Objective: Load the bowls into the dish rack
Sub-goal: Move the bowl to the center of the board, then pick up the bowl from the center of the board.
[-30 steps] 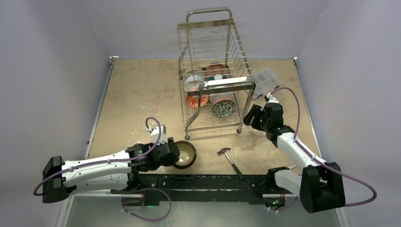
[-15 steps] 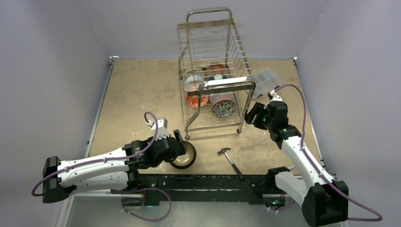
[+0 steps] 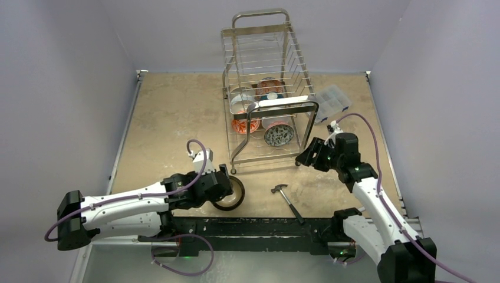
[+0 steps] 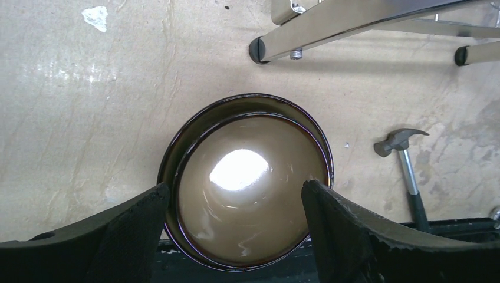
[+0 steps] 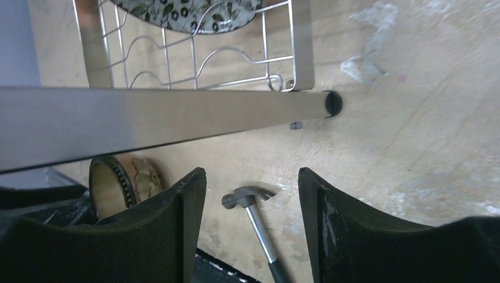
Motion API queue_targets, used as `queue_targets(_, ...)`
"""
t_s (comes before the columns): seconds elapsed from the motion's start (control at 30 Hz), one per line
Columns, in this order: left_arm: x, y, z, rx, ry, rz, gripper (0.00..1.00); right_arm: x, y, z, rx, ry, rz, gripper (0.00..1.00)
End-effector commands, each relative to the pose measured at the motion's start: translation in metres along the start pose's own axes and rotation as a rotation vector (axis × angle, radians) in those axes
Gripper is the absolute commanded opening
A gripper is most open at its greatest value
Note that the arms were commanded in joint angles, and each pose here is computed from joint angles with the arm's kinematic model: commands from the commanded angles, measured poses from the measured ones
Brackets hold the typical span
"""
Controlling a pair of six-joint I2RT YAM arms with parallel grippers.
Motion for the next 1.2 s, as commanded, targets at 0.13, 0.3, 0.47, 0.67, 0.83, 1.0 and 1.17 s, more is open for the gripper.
queue_targets(0.13, 0.000, 0.009, -0.001, -0.008, 0.022, 0.057, 0.65, 0.012, -0.017, 0.006, 0.049, 0.152, 0.005, 0.62)
queue_targets(0.3, 0.004, 0.005, 0.008, 0.024, 0.027, 0.058, 0.61, 0.011, -0.017, 0.007, 0.058, 0.151, -0.007, 0.63)
queue_targets(0.47, 0.002, -0.003, 0.017, 0.061, 0.031, 0.096, 0.58, 0.011, -0.015, 0.008, 0.056, 0.148, -0.015, 0.63)
queue_targets(0.67, -0.003, -0.016, 0.031, 0.112, 0.038, 0.155, 0.47, 0.011, -0.014, 0.010, 0.054, 0.155, -0.018, 0.64)
queue_targets(0.83, -0.005, -0.018, 0.038, 0.106, 0.039, 0.177, 0.29, 0.019, -0.014, 0.010, 0.054, 0.219, -0.033, 0.66)
queue_targets(1.0, -0.012, -0.014, 0.037, 0.090, 0.019, 0.186, 0.00, 0.030, -0.017, 0.008, 0.062, 0.334, -0.072, 0.75)
queue_targets(1.17, -0.024, -0.003, 0.029, 0.060, -0.009, 0.187, 0.00, 0.032, -0.021, 0.007, 0.080, 0.371, -0.084, 0.81)
Point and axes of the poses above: each gripper's point midway between its finger pads, its own z axis out along the fingers, its own x axis along the line the jaws close on, y = z × x, the point moved 4 cm from there along -z, back along the fingers, and after that the axes turned 8 degrees about -z, right-handed, at the moved point
